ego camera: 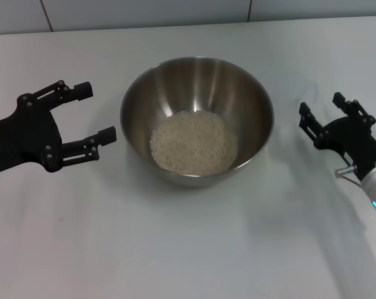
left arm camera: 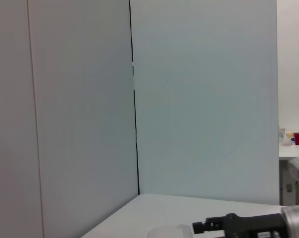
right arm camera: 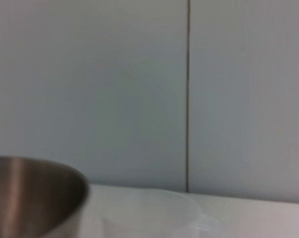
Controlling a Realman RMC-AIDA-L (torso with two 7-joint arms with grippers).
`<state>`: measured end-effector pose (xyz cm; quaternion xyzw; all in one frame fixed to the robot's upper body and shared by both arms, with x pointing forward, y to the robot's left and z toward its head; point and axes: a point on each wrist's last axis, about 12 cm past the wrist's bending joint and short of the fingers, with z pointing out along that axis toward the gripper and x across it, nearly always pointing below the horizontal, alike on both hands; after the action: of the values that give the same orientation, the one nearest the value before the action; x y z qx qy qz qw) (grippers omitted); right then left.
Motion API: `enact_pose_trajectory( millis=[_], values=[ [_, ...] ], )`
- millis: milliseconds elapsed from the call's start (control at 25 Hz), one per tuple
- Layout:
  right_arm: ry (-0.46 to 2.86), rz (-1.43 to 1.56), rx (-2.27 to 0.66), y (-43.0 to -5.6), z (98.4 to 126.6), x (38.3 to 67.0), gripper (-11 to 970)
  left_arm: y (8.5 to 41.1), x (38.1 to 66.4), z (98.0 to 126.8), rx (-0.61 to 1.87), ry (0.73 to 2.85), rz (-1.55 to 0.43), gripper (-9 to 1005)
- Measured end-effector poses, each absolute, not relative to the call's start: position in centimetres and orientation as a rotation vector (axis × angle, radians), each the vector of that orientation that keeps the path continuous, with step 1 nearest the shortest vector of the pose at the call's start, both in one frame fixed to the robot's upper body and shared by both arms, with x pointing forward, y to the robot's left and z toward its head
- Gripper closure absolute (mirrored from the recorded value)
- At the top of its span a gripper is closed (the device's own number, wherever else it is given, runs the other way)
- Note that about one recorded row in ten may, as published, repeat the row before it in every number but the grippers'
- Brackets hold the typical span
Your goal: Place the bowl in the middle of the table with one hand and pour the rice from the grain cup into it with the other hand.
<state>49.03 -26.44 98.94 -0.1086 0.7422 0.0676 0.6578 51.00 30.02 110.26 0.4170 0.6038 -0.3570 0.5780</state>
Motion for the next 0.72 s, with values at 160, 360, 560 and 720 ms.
enact_pose_trajectory(
  millis=[160,360,560,720],
  values=[
    [1.634,0.185,-0.209,-26.4,98.9,46.3,249,30.1,50.9,110.2,0.971,1.417,-0.837,136],
    [1.546,0.260,-0.247,-25.4,99.5,44.3,249,30.2,50.8,110.1,0.967,1.422,-0.837,136],
    [1.387,0.392,-0.326,-25.2,101.6,43.9,249,30.4,50.3,109.9,0.959,1.428,-0.843,136],
    [1.363,0.546,-0.411,-25.8,102.6,45.2,249,30.6,49.9,109.6,0.953,1.437,-0.845,136]
  ],
)
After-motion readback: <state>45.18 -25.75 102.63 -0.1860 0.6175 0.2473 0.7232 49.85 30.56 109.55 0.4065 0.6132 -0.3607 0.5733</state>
